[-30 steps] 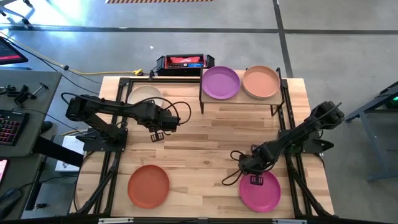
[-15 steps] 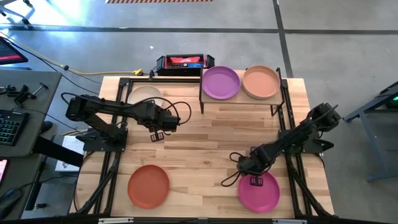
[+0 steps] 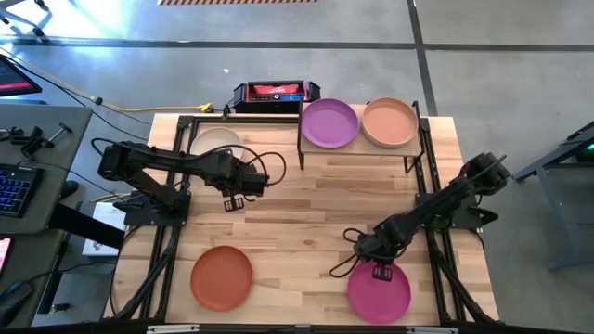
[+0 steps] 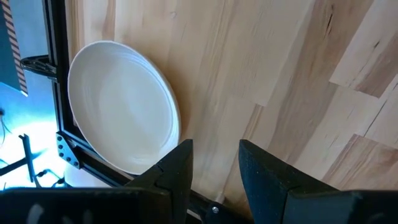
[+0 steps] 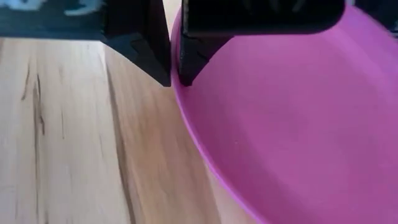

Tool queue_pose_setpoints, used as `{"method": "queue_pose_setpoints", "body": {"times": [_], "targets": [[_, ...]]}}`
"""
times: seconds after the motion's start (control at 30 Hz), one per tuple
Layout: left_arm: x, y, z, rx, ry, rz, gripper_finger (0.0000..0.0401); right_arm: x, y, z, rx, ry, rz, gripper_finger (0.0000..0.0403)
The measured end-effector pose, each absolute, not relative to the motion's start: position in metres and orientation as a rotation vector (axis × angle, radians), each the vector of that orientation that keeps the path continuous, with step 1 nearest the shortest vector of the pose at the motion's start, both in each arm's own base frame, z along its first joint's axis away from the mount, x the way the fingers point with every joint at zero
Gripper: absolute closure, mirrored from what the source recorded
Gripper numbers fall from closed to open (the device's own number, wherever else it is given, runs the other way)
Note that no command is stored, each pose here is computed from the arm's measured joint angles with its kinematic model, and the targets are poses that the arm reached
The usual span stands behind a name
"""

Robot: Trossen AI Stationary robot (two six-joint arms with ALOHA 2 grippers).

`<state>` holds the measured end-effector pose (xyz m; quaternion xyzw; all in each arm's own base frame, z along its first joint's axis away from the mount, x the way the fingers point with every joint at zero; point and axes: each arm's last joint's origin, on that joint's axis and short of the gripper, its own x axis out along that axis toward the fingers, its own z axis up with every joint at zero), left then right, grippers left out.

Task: Place and stack plates onto a shelf
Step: Stack the pink plate on top of the purple stacked plates on the shelf

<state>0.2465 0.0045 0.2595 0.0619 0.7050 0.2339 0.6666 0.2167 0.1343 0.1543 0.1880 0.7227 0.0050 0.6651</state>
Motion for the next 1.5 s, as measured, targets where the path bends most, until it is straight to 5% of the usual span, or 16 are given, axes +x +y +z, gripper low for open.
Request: {"method": "queue_pose_setpoints", "body": {"times": [0.77,1.5], "targets": [[0.25,0.005,0.259,0.16,1.563,0.493,0.0282,0.245,0.112,0.246,0.598,1.42,-0.215,0.0403],[0.249,0.053,0.259,0.083,1.569,0.574,0.0282,0.271,-0.071,0.344,0.621,1.073,-0.4,0.0403]]}}
